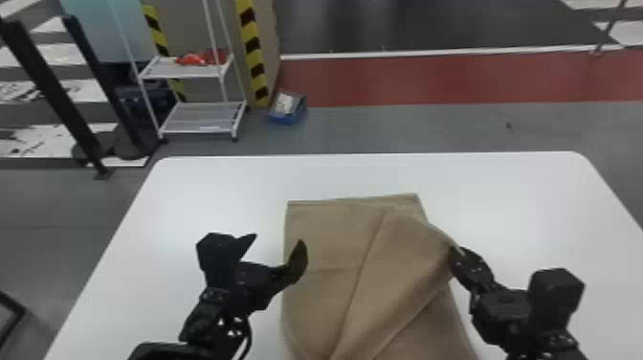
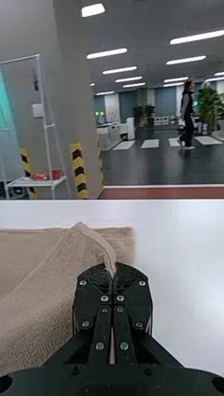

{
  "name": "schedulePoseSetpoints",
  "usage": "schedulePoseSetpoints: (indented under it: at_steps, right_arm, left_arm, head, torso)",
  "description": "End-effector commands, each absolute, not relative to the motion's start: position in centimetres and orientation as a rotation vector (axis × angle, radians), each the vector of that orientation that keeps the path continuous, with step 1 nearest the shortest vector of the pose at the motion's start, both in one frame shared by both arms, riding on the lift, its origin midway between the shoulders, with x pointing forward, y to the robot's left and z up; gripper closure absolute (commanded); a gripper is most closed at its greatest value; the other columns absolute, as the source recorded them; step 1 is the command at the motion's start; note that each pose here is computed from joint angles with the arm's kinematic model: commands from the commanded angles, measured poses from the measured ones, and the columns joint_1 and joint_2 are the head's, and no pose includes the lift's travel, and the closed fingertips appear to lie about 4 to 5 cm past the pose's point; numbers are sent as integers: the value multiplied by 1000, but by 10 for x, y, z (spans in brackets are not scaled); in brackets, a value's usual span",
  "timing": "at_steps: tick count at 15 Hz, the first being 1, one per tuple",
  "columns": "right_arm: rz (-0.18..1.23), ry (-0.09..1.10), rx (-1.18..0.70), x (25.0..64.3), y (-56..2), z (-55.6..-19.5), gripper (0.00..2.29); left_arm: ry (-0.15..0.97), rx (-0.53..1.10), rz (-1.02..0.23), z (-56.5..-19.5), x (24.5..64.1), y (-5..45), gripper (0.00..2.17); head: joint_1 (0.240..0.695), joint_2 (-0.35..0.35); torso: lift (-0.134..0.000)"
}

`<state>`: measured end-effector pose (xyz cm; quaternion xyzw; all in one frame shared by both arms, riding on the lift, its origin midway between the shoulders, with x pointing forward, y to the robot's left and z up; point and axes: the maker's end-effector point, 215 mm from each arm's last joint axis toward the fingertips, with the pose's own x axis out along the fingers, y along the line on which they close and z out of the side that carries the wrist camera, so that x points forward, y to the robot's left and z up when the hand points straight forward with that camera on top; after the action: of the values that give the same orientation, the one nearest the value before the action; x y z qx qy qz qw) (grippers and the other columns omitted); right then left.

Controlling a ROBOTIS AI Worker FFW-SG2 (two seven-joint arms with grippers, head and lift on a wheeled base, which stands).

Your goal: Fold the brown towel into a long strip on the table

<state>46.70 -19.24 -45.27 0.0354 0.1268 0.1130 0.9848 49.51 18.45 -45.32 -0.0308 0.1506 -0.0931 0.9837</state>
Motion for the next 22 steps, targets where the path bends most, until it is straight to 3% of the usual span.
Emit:
schedulePoseSetpoints:
  at_steps: [1,3,4,9,12,22]
  right_arm:
    - [78,234,99,464,-289,-431,1676]
    - [-10,244,104,459,-350,-429,1676]
    - [-41,250,108,457,-375,-427,1676]
    - [-232,202,170,435,-508,-392,1676]
    - [-323,244,211,433,-563,-401,1676]
    - [-191,267,203,436,-495,-416,1676]
  left_arm:
    - [305,-66,-186,-456,501,184,43]
    - [307,-61,-195,-458,502,178,43]
    - [303,-61,-199,-456,503,175,43]
    - [305,-56,-201,-457,503,173,66]
    - [308,-50,-211,-459,502,168,66]
    - [404,-78,-298,-506,522,132,410]
  head:
    - [695,18]
    - [695,-57]
    - [695,-126]
    - [695,-302]
    - [695,-350]
    - [695,-350]
  torso:
    - [-57]
    - [-57]
    - [-57]
    - [-57]
    - [-57]
    - [-57]
